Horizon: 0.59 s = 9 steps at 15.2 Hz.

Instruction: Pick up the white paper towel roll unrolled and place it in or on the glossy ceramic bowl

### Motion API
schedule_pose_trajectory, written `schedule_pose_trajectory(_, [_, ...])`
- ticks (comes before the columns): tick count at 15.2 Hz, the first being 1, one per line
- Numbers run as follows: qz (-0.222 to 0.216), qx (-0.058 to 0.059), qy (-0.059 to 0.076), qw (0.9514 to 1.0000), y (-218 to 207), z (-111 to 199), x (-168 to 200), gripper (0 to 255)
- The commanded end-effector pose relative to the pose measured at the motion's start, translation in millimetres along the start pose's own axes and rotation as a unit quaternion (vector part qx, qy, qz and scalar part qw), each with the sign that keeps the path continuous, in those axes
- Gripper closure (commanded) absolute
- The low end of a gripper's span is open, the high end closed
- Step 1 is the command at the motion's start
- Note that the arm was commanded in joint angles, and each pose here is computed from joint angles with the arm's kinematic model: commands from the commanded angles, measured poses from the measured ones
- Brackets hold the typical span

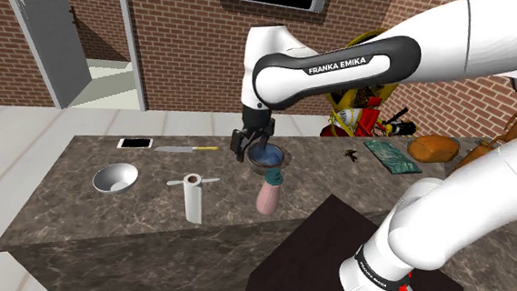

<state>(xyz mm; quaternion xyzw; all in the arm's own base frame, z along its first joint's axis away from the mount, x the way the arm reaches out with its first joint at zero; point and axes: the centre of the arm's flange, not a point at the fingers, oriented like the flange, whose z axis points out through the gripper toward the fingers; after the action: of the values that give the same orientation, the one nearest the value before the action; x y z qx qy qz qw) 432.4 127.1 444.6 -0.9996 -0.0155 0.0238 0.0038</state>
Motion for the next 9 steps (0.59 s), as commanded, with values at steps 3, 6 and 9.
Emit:
schedule_pose_trajectory(3, [-0.003,-0.005,-0.001,1.0,-26.6,32.8,35.8,0])
schedule_pose_trajectory(6, [-0.006,-0.009,-0.002,0.9999,-45.5,57.7,61.3,0])
schedule_pose_trajectory(9, [-0.008,-0.013,-0.003,0.9999,-64.3,82.7,86.8,0])
